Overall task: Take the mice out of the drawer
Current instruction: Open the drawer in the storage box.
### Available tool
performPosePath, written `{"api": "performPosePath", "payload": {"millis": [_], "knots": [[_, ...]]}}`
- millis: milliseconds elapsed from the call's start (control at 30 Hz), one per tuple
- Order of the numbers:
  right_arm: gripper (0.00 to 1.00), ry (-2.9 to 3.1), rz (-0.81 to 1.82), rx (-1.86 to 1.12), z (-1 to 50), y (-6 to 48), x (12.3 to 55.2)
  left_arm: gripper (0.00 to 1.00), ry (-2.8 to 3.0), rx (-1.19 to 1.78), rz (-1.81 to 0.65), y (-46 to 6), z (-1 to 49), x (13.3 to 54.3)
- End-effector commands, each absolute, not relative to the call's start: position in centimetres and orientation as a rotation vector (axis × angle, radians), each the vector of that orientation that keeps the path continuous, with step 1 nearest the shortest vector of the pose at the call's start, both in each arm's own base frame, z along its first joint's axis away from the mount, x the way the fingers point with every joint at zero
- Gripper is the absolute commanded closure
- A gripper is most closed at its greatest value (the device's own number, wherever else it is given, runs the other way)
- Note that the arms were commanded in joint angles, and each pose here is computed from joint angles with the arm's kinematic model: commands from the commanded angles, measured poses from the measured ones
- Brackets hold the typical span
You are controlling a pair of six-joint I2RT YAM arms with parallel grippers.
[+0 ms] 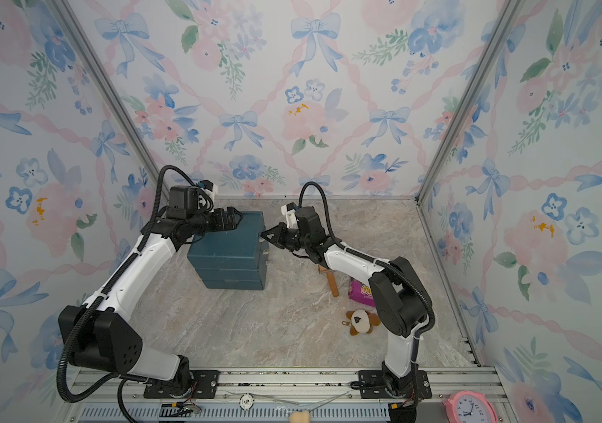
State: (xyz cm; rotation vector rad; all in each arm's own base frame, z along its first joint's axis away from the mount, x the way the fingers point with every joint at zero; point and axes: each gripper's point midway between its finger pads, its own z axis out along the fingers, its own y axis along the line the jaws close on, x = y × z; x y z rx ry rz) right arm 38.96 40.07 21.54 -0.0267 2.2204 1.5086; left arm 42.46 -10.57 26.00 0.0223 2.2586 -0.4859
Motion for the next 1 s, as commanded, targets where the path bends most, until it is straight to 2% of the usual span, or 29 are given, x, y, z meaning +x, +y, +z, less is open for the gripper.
{"api": "performPosePath", "payload": {"millis": [0,200,367,567,933,967], "knots": [[1.00,2.236,1.493,-0.029,21.6,41.2,39.0,0.02,2.346,0.031,-0.482,-10.4,23.7,41.8],[1.00,2.258,1.384,0.044,20.6,37.6,38.9,0.02,2.367,0.068,-0.548,-12.3,23.1,40.4],[1.00,2.290,1.238,0.133,19.8,31.5,38.4,0.02,2.435,-0.004,-0.519,-11.3,20.3,39.9],[1.00,2.300,1.122,0.215,19.3,26.0,37.8,0.02,2.432,0.022,-0.535,-11.5,20.4,39.8],[1.00,2.287,1.129,0.230,19.4,26.7,39.2,0.02,2.433,0.049,-0.559,-12.2,20.4,39.5],[0.97,2.292,1.123,0.229,19.4,26.7,39.2,0.02,2.432,0.048,-0.557,-12.1,20.5,39.5]]}}
